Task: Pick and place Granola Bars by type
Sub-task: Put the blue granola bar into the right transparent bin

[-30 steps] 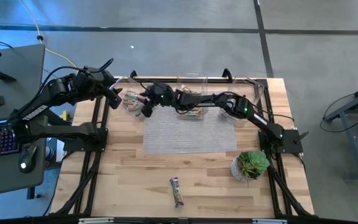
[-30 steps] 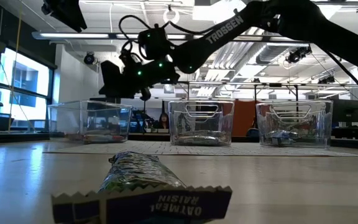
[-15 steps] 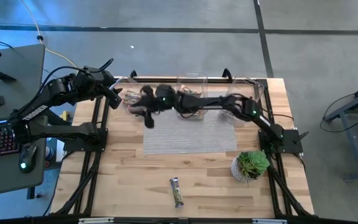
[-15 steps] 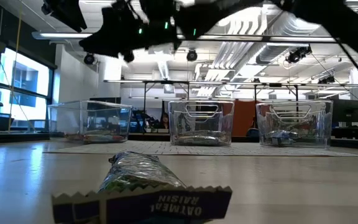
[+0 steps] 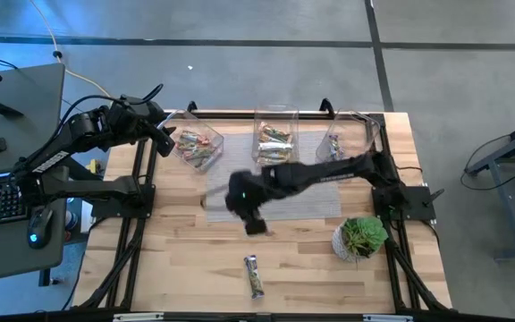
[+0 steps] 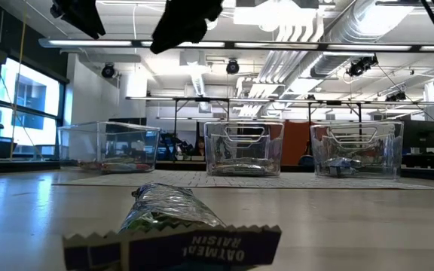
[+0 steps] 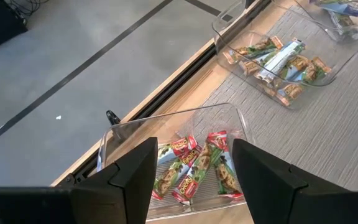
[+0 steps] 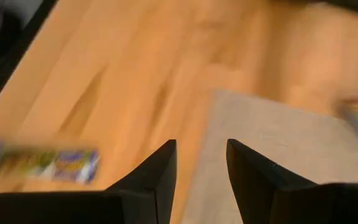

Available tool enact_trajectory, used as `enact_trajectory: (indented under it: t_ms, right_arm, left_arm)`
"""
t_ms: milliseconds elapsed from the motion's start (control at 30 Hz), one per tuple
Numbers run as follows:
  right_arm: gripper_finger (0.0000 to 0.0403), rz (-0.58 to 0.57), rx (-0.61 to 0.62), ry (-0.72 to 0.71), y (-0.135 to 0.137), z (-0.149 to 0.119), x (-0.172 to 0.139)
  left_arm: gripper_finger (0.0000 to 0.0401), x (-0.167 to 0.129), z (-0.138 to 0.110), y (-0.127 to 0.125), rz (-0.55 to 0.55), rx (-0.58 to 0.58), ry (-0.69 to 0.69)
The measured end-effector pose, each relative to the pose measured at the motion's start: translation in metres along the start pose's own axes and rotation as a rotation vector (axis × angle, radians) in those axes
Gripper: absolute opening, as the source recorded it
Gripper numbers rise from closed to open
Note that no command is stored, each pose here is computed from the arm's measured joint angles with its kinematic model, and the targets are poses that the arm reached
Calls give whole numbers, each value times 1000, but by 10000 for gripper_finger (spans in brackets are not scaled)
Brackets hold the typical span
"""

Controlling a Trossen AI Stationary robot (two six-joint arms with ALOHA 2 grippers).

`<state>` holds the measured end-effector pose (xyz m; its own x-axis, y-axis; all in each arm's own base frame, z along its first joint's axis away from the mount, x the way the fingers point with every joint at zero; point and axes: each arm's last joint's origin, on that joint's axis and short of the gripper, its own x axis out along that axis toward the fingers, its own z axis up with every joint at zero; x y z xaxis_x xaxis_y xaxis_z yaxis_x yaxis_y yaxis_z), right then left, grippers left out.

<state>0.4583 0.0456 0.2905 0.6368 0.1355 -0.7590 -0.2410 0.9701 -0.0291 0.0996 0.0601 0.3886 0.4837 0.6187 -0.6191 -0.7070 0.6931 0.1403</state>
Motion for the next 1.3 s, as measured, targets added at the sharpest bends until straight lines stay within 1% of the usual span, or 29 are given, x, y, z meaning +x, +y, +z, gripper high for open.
enact_trajectory:
  t_ms: [67, 133, 233, 333, 400, 467, 533, 633, 700, 833, 900, 967, 1033, 1167, 1300]
  right_arm:
    - [124, 55, -95, 44, 17, -4, 6]
    - [124, 86, -178, 62, 32, -5, 11]
    - [124, 131, -247, 64, 52, -6, 16]
    - [124, 201, -269, 58, 71, -6, 17]
    - [124, 236, -242, 63, 80, -6, 19]
    - [124, 248, -215, 72, 88, -8, 22]
    - [124, 278, -218, 62, 95, -13, 30]
    - [124, 352, -268, 51, 107, -31, 50]
    - [124, 396, -307, 5, 116, -42, 63]
    - [124, 457, -334, -74, 129, -63, 81]
    - [124, 459, -387, -115, 134, -73, 87]
    - [124, 437, -451, -140, 139, -82, 92]
    - [124, 408, -488, -142, 142, -92, 96]
    - [124, 335, -531, -125, 138, -109, 104]
    - [124, 262, -517, -82, 127, -122, 109]
  left_arm:
    - [205, 0, 0, 0, 0, 0, 0]
    - [205, 0, 0, 0, 0, 0, 0]
    - [205, 0, 0, 0, 0, 0, -1]
    - [205, 0, 0, 0, 0, 0, -1]
    - [205, 0, 0, 0, 0, 0, 0]
    - [205, 0, 0, 0, 0, 0, 0]
    - [205, 0, 0, 0, 0, -1, -3]
    - [205, 0, 1, 0, 0, -4, -13]
    - [205, 0, 1, 0, 0, -3, -11]
    - [205, 0, 1, 0, -5, -2, -6]
    - [205, 0, 1, 0, -6, -2, -6]
    - [205, 0, 1, 0, -6, -2, -6]
    - [205, 0, 1, 0, -6, -2, -6]
    - [205, 0, 1, 0, -6, -2, -6]
    - [205, 0, 1, 0, -7, -2, -6]
